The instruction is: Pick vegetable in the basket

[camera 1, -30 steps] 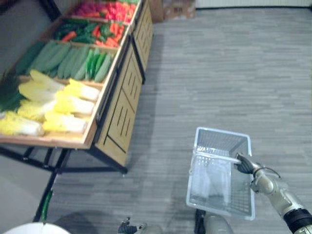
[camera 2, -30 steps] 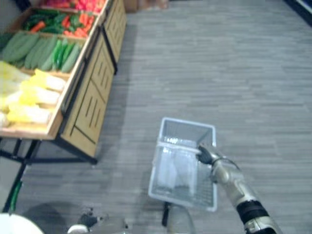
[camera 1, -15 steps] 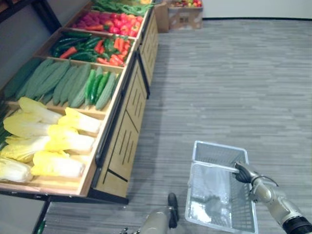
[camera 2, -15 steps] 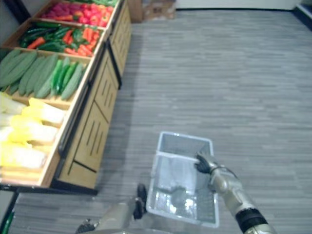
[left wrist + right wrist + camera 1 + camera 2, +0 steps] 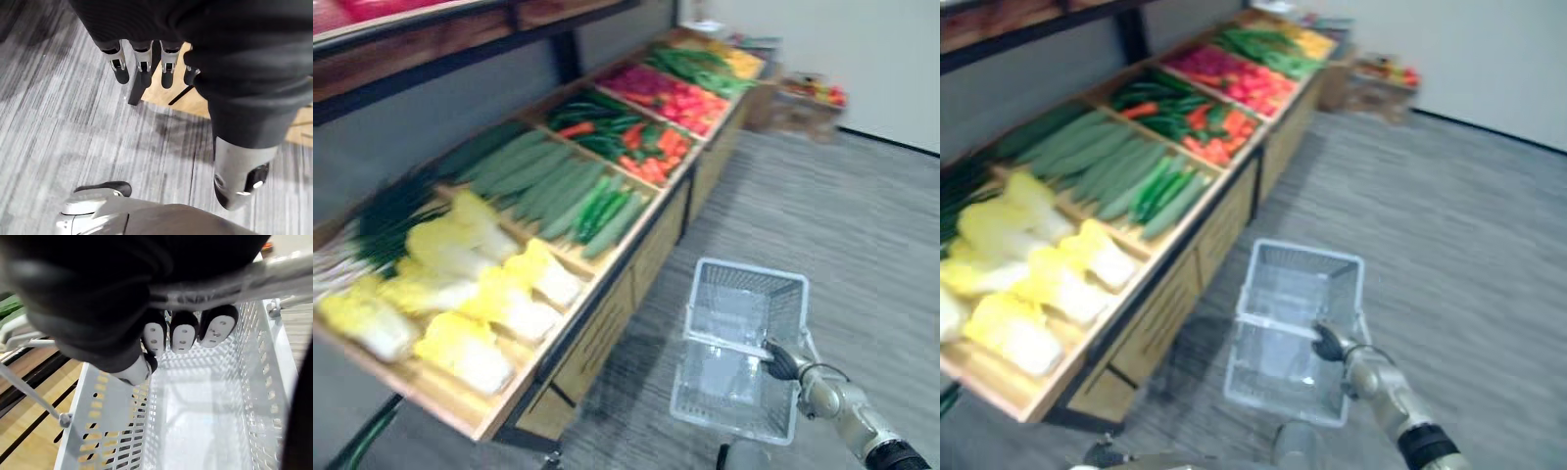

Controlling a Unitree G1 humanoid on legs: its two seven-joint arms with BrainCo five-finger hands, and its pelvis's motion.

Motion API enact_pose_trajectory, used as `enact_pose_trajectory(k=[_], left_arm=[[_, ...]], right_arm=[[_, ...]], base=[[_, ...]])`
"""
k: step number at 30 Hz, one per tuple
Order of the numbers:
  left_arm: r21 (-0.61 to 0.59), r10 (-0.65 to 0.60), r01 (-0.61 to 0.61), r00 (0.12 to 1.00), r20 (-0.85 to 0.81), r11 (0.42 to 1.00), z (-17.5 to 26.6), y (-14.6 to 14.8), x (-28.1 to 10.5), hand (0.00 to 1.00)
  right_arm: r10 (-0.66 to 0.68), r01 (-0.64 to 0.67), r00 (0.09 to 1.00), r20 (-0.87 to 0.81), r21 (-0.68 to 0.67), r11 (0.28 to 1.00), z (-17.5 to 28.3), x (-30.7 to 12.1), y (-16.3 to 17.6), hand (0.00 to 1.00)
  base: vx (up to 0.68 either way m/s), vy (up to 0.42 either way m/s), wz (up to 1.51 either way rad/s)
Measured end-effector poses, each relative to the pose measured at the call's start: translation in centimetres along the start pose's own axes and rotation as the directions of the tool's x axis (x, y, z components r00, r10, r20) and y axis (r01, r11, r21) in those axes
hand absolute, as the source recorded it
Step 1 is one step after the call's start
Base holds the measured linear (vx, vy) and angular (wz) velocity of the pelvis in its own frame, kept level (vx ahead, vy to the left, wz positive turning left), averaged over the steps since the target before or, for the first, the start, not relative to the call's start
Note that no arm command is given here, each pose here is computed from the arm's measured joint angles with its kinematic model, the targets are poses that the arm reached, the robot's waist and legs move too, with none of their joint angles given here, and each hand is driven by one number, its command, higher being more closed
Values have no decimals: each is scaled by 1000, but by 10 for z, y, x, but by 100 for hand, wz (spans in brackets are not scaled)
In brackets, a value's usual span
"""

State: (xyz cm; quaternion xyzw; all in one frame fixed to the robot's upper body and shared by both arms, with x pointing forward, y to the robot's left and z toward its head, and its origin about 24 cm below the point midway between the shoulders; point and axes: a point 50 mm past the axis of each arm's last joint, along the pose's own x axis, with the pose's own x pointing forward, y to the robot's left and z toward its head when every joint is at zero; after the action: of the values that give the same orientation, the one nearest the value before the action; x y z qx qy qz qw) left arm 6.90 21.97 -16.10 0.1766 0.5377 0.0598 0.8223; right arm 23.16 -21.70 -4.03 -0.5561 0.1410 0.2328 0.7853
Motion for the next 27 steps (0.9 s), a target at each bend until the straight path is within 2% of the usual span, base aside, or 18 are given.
enact_pose_trajectory(k=[6,7,14,18,23,27], left_arm=[[-88,21,-27,997,-73,996,-20,3,-4,0],[-121,14,-23,997,-79,992,-19,-4,-5,0],[-324,28,-68,991,-128,944,-25,-5,-7,0],[-317,33,-73,991,-131,946,-27,-3,-7,0],[-295,34,-65,993,-109,953,-23,-2,-6,0],[-291,77,-82,997,-26,953,0,4,-3,0]], right_arm=[[51,-51,998,28,-5,999,5,7,6,100],[49,-49,999,-8,15,999,-3,4,7,100],[65,-30,972,-224,157,987,-43,-21,27,100],[105,-37,954,-282,236,971,-53,-36,48,100],[79,9,951,-298,281,960,-53,-37,49,100],[59,65,934,-351,332,941,-57,-40,57,100]], base=[[309,-444,112],[339,-569,174],[164,-365,146],[22,-181,114],[-136,-42,67],[-185,70,16]])
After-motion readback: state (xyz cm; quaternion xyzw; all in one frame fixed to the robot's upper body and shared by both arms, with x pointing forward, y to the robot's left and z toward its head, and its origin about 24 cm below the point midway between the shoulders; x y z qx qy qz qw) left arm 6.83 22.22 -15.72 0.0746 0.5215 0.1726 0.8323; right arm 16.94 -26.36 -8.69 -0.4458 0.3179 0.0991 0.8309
